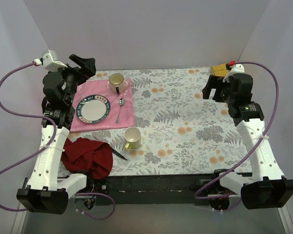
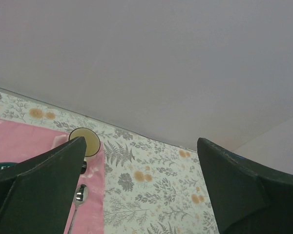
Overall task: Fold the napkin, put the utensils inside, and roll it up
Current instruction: Grab the napkin with the right arm
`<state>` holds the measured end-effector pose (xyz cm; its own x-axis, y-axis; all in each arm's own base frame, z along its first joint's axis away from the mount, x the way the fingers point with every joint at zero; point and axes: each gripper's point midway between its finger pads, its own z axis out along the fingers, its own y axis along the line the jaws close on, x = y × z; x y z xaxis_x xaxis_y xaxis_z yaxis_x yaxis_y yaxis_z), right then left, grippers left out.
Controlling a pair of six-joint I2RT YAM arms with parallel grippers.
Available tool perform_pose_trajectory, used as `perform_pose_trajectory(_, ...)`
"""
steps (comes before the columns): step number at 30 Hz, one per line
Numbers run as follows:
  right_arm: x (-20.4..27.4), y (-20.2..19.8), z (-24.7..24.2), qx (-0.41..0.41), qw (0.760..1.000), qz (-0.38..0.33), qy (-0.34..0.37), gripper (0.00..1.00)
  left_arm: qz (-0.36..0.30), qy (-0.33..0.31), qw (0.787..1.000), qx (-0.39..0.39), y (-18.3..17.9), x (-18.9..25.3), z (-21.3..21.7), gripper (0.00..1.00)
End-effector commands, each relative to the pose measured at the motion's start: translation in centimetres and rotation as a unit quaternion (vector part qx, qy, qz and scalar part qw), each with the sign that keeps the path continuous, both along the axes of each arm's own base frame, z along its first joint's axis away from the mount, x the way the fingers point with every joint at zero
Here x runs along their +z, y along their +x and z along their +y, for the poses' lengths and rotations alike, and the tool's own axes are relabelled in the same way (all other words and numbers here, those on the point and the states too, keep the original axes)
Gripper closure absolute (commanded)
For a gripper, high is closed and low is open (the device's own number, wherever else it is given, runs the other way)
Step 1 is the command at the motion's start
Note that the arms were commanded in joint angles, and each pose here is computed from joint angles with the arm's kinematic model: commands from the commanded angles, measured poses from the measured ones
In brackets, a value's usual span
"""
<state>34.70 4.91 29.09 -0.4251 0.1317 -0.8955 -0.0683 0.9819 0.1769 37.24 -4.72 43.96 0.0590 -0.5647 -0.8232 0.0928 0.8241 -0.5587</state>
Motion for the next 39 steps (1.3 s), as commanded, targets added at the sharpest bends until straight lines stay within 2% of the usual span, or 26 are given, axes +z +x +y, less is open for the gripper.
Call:
perform_pose_trajectory(1,1.3,0.5,2.1,0.036,0.999,-0.006,0.01,0.01,0.004,0.0,1.0,-0.019,-0.4,0.1,-0.7,0.02)
perform_pose_trajectory(3,1.5,1.0,3.5,0.053,0.999,-0.003,0.011,0.01,0.009,-0.002,1.0,-0.019,-0.4,0.0,-0.7,0.02)
perform_pose_trajectory(6,1.5,1.2,8.3,0.106,0.994,0.005,0.015,0.01,0.011,-0.006,0.999,-0.036,-0.7,0.2,-1.3,0.02)
perform_pose_trajectory(11,1.6,-0.9,21.1,0.252,0.967,0.011,0.035,0.01,-0.016,0.0,1.0,-0.026,-2.3,3.1,-0.7,0.02)
perform_pose_trajectory(12,0.1,-0.9,23.5,0.27,0.962,0.029,0.025,0.01,-0.019,0.001,1.0,-0.006,-2.6,3.5,0.0,0.02)
perform_pose_trajectory(13,-0.2,-3.1,27.4,0.317,0.948,0.033,0.021,0.01,-0.024,0.002,1.0,0.003,-2.9,4.0,0.3,0.02)
perform_pose_trajectory(14,1.6,-3.7,29.9,0.341,0.939,0.015,0.026,0.01,-0.039,0.004,0.999,0.011,-3.8,5.2,0.7,0.02)
perform_pose_trajectory(15,-0.8,-4.1,32.5,0.362,0.931,0.037,0.012,0.01,-0.046,0.006,0.999,0.024,-4.2,5.7,1.2,0.02)
perform_pose_trajectory(16,-0.8,-6.3,35.7,0.399,0.916,0.038,0.011,0.01,-0.054,0.007,0.998,0.027,-4.7,6.2,1.4,0.02)
perform_pose_trajectory(17,0.9,-6.9,37.9,0.419,0.908,0.021,0.019,0.02,-0.06,0.008,0.998,0.031,-5.2,6.7,1.6,0.02)
perform_pose_trajectory(18,-1.6,-7.3,40.3,0.435,0.899,0.042,0.006,0.02,-0.069,0.011,0.997,0.035,-5.9,7.5,1.8,0.02)
perform_pose_trajectory(19,-2.2,-9.4,42.7,0.464,0.885,0.047,0.0,0.02,-0.074,0.012,0.996,0.041,-6.3,7.8,2.0,0.02)
perform_pose_trajectory(22,-4.2,-12.0,47.9,0.505,0.861,0.062,-0.014,0.04,-0.086,0.018,0.994,0.057,-7.6,8.8,2.7,0.02)
perform_pose_trajectory(26,-8.0,-15.1,51.9,0.549,0.831,0.087,-0.022,0.07,-0.092,0.023,0.993,0.069,-8.3,9.5,3.2,0.02)
perform_pose_trajectory(27,-10.4,-15.9,52.1,0.557,0.823,0.108,-0.029,0.07,-0.092,0.023,0.993,0.068,-8.3,9.6,3.1,0.02)
perform_pose_trajectory(28,-11.1,-17.4,53.0,0.577,0.809,0.11,-0.017,0.07,-0.092,0.023,0.993,0.065,-8.3,9.5,3.0,0.02)
perform_pose_trajectory(33,-17.1,-21.6,53.9,0.607,0.777,0.166,-0.023,0.07,-0.087,0.014,0.995,0.046,-7.9,8.9,2.2,0.02)
perform_pose_trajectory(36,-19.0,-24.0,54.2,0.628,0.754,0.19,-0.02,0.08,-0.082,0.01,0.996,0.039,-7.5,8.4,1.9,0.02)
perform_pose_trajectory(39,-19.7,-24.8,54.6,0.638,0.743,0.202,-0.008,0.14,-0.081,0.006,0.996,0.036,-7.4,8.2,1.8,0.02)
